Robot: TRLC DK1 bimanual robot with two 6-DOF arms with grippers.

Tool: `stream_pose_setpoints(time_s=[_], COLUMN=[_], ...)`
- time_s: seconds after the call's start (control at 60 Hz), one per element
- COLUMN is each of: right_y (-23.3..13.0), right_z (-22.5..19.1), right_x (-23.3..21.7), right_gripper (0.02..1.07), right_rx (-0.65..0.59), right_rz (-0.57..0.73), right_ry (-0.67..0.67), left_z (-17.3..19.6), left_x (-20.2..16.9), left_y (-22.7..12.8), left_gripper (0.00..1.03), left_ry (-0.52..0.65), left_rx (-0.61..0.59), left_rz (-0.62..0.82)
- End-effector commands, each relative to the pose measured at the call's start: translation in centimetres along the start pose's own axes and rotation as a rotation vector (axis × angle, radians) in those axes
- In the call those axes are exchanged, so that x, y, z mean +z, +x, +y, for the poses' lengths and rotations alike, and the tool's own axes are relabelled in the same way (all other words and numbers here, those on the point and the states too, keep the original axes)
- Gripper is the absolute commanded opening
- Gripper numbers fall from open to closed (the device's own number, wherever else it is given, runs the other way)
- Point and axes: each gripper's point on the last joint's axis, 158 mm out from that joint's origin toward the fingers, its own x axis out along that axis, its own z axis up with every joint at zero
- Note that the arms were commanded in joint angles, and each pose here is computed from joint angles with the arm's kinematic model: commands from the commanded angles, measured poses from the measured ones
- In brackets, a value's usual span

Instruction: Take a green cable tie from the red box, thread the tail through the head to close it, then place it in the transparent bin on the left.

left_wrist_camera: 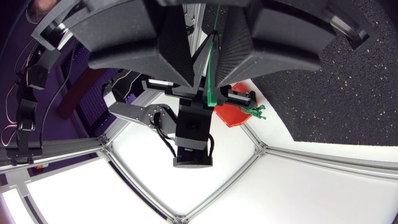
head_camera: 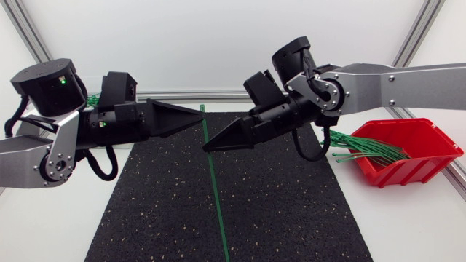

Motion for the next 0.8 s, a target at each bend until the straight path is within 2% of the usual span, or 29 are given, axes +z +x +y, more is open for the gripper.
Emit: stream_pose_setpoints(time_s=[0.0, 0.067, 0.233, 0.267, 0.3, 0.783], right_y=[0.70, 0.75, 0.80, 0.80, 0.82, 1.44], right_z=[-0.26, -0.22, -0.20, -0.20, -0.26, -0.14], right_x=[-0.83, -0.84, -0.86, -0.86, -0.95, -1.40], right_gripper=[0.08, 0.08, 0.08, 0.08, 0.08, 0.08], right_rx=[0.017, 0.018, 0.017, 0.017, 0.018, 0.011], right_rz=[0.015, 0.016, 0.017, 0.017, 0.018, 0.035], right_ry=[0.037, 0.035, 0.035, 0.035, 0.038, 0.033], left_z=[-0.50, -0.47, -0.42, -0.42, -0.45, -0.54], left_x=[0.69, 0.64, 0.47, 0.47, 0.52, 0.28], left_y=[0.11, 0.11, 0.12, 0.12, 0.13, 0.31], left_gripper=[0.24, 0.18, 0.16, 0.09, 0.07, 0.04], left_ry=[0.006, 0.005, 0.002, 0.002, 0.004, 0.001], left_rx=[-0.013, -0.012, -0.012, -0.012, -0.013, -0.017], left_rz=[-0.009, -0.008, -0.006, -0.006, -0.007, 0.000])
